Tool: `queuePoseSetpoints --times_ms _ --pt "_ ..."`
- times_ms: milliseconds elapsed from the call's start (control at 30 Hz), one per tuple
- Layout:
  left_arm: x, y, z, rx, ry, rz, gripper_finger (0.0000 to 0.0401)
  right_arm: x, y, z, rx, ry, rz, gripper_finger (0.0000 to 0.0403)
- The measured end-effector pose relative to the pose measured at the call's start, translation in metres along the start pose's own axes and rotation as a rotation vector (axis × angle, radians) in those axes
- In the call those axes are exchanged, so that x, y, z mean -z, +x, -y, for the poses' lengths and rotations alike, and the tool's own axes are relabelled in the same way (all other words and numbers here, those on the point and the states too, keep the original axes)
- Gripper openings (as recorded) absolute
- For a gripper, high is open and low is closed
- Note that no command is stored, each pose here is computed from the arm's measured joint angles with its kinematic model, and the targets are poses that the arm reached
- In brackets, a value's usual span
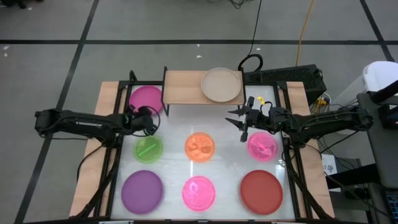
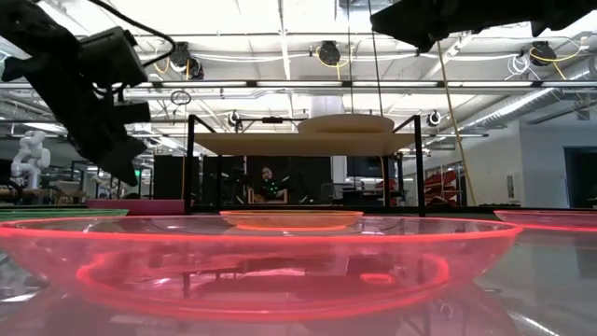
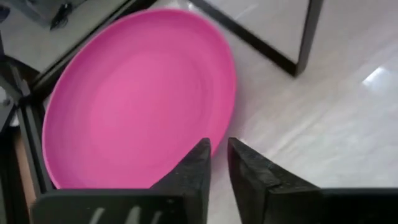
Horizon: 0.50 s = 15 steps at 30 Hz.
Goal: Place and stack plates onto a shelf
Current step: Stack the pink plate on top of the gray plate on the shelf
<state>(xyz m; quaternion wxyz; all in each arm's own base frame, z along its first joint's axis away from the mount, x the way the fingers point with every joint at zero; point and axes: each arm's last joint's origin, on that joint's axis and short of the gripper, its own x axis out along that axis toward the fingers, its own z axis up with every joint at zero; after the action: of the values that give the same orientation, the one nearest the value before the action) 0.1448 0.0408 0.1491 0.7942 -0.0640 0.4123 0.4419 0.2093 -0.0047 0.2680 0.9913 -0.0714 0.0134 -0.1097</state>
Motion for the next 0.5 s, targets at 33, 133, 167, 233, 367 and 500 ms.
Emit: queuePoseSetpoints --times_ms 33,133,167,233,367,500 --pt "0.000 0.002 0.000 0.002 -0.002 -0.014 0.0076 0.000 0.000 0.000 0.000 0.000 0.000 0.0123" --pt "0.002 0.009 0.000 -0.007 0.004 -0.066 0.0096 0.000 0.000 0.000 0.000 0.000 -0.001 0.0123" --pt "0.003 0.012 0.000 -0.017 0.005 -0.080 0.0100 0.000 0.000 0.000 0.000 0.000 -0.001 0.0123" --pt "0.004 0.018 0.000 -0.042 0.008 -0.114 0.0107 0.000 0.000 0.000 0.000 0.000 -0.001 0.0123" --pt "0.007 0.028 -0.001 -0.086 -0.006 -0.164 0.0109 0.001 0.000 0.000 -0.001 0.001 -0.008 0.0123" --pt "0.010 0.036 -0.001 -0.117 -0.002 -0.208 0.0109 0.001 0.000 0.000 -0.001 0.009 -0.009 0.0123"
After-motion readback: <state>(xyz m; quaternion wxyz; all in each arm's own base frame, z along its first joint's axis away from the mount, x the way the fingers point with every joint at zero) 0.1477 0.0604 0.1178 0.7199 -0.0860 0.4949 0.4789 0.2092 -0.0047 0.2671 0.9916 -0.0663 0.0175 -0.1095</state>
